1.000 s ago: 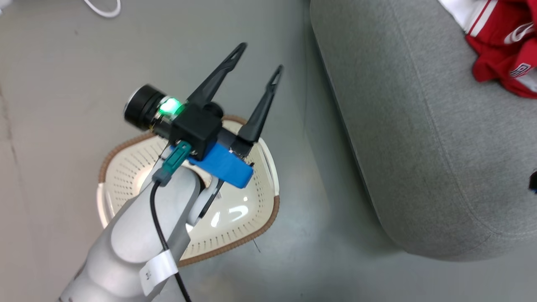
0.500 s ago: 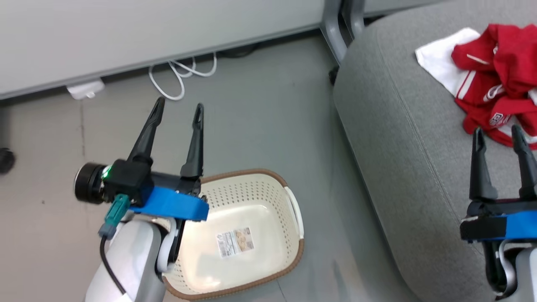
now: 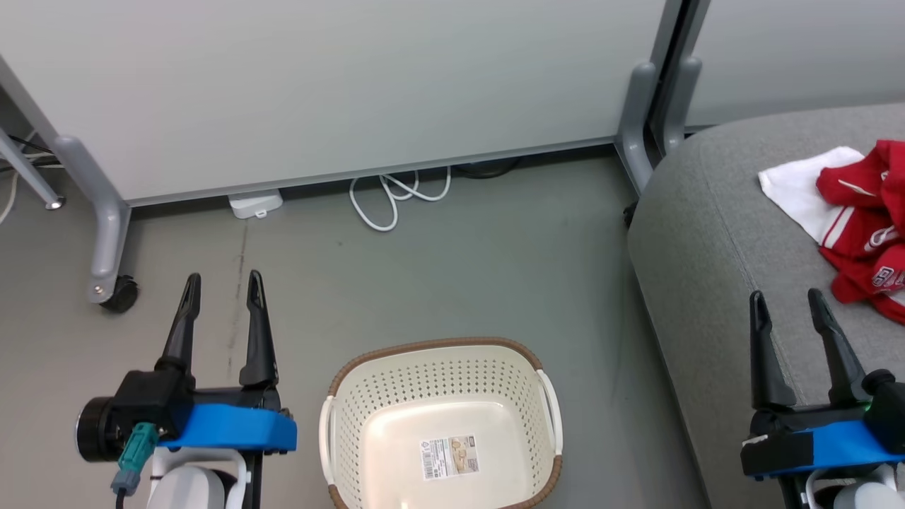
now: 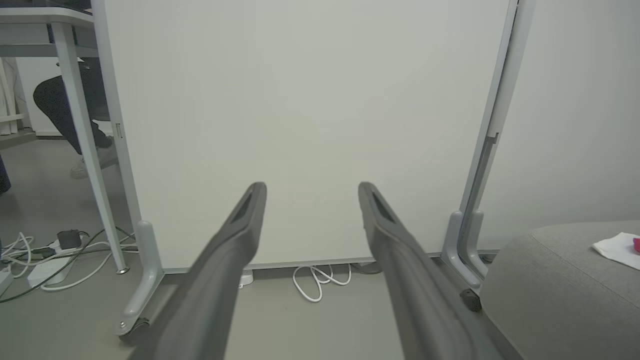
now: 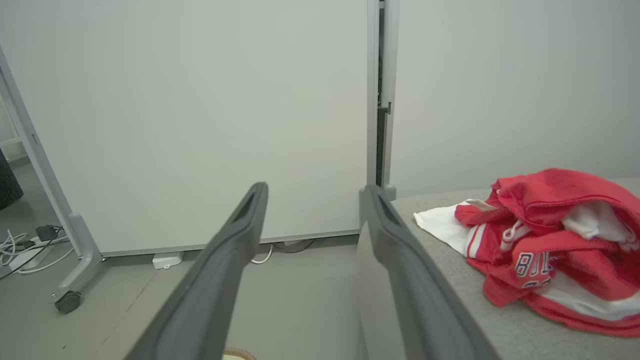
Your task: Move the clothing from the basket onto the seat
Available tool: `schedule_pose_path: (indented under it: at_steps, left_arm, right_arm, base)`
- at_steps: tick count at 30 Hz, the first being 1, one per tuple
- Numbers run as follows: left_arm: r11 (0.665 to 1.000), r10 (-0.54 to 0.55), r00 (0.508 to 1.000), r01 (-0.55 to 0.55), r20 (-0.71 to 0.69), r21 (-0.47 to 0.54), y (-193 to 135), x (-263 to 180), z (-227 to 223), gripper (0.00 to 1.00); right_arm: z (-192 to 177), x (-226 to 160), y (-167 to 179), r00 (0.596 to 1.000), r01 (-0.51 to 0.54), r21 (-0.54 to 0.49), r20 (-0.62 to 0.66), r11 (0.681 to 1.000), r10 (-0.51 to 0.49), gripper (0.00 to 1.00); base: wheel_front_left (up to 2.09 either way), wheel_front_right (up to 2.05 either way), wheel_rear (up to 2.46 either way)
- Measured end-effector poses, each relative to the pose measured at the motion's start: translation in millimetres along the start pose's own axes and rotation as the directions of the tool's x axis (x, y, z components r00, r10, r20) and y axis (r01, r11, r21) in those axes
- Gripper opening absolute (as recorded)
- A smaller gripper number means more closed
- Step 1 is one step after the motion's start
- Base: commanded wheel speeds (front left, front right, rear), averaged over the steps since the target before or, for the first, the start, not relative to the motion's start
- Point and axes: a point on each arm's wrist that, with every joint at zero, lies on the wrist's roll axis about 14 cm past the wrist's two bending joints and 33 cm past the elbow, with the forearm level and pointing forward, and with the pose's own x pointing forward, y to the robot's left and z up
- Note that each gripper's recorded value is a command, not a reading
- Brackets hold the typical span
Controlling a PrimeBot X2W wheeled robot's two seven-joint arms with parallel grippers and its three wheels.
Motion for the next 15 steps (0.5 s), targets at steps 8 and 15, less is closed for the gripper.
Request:
schedule_pose_path:
  at_steps: [8,15]
  left_arm:
    - [0.998,0.056,0.998,-0.056,-0.026,0.009,20,-31,-4,1.0]
    - [0.998,0.066,0.997,-0.066,-0.044,0.009,24,-43,-9,1.0]
  right_arm:
    - [-14,-8,26,0.997,-0.054,0.041,-0.044,0.998,0.056,1.0]
    - [-25,-12,43,0.992,-0.092,0.06,-0.078,0.994,0.097,1.0]
  base:
    - [0.0,0.0,0.0]
    - [0.0,0.0,0.0]
